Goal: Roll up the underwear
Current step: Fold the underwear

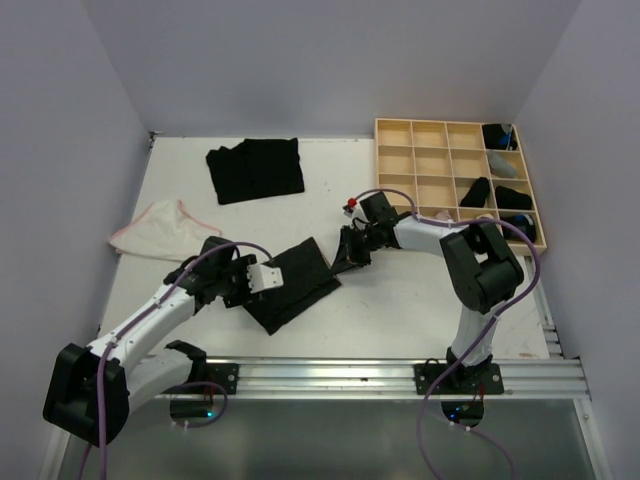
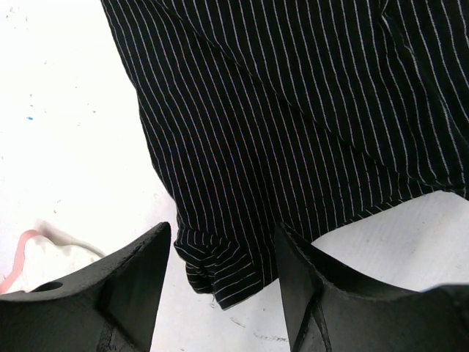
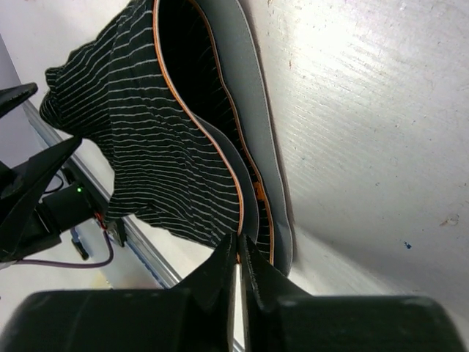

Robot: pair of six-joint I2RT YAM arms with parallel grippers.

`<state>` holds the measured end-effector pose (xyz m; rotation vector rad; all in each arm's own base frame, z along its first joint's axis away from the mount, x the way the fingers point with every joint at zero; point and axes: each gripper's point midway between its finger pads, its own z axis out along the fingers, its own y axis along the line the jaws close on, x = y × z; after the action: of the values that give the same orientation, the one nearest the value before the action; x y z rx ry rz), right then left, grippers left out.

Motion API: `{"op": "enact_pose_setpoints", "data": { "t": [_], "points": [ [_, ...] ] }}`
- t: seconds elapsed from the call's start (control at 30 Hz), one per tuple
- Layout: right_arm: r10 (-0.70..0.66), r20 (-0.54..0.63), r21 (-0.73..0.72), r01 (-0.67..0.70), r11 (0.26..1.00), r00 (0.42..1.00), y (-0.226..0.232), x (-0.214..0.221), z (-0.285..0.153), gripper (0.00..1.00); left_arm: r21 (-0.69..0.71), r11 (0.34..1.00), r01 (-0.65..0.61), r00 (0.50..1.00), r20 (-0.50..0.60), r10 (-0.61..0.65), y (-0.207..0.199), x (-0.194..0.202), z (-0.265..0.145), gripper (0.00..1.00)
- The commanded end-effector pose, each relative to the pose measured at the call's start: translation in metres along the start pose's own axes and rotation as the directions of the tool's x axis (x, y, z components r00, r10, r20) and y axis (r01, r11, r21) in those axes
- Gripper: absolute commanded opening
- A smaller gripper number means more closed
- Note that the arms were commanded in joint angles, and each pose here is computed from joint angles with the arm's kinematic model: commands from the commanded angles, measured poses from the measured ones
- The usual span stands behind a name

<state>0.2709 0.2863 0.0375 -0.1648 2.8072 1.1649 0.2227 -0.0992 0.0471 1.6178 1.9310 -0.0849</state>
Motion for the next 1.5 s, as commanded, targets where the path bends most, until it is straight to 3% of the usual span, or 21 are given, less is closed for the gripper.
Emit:
{"op": "enact_pose_setpoints", "data": {
  "t": [0.0,0.07,0.3,0.6,0.8,0.9,0.97,1.1,1.23,1.3,1.33,1.47],
  "points": [
    [-0.015,-0.003,-0.022,0.015,1.0,1.0,0.01,-0.004,-0.006,0.06,-0.034,0.999,0.012,1.0,0.021,-0.011,0.009,-0.006,0.002,0.63],
    [-0.033,-0.004,-0.021,0.033,0.999,0.999,0.013,-0.002,-0.012,0.0,-0.036,0.999,0.014,1.0,0.023,-0.014,0.009,-0.006,0.002,0.62],
    [-0.081,-0.012,0.005,0.081,0.997,0.997,0.016,0.008,-0.03,0.0,-0.032,0.999,0.021,0.999,0.042,-0.02,0.006,-0.011,-0.004,0.62],
    [-0.094,-0.119,0.075,0.103,0.992,0.988,-0.018,0.03,-0.017,0.0,-0.011,1.0,0.014,0.998,0.062,-0.013,0.005,-0.018,-0.009,0.61],
    [-0.072,-0.179,0.098,0.091,0.991,0.981,-0.038,0.035,0.002,0.0,0.021,1.0,0.004,0.991,0.131,-0.006,0.007,-0.039,-0.019,0.61],
    [-0.084,-0.191,0.097,0.104,0.99,0.978,-0.037,0.039,0.003,0.0,0.079,0.997,-0.012,0.974,0.228,-0.006,0.004,-0.067,-0.035,0.61],
    [-0.099,-0.188,0.094,0.118,0.989,0.977,-0.034,0.038,0.002,0.0,0.159,0.987,-0.024,0.963,0.269,-0.02,-0.005,-0.082,-0.04,0.58],
    [-0.128,-0.182,0.099,0.148,0.984,0.975,-0.033,0.035,-0.003,0.0,0.299,0.953,-0.04,0.978,0.208,-0.024,-0.041,-0.081,-0.02,0.45],
    [-0.147,-0.201,0.108,0.171,0.979,0.969,-0.031,0.037,-0.01,0.0,0.369,0.928,-0.056,0.988,0.157,-0.003,-0.067,-0.066,-0.001,0.39],
    [-0.183,-0.194,0.111,0.207,0.972,0.964,-0.027,0.032,-0.016,0.07,0.42,0.906,-0.052,0.995,0.1,0.011,-0.082,-0.048,0.007,0.34],
    [-0.186,-0.192,0.129,0.213,0.969,0.964,-0.028,0.03,-0.02,0.17,0.435,0.898,-0.071,0.996,0.086,0.037,-0.087,-0.042,0.01,0.33],
    [-0.271,-0.081,0.097,0.279,0.955,0.959,0.003,-0.001,-0.042,0.29,0.46,0.883,-0.092,0.996,0.037,0.085,-0.1,-0.022,0.015,0.37]
  ]
}}
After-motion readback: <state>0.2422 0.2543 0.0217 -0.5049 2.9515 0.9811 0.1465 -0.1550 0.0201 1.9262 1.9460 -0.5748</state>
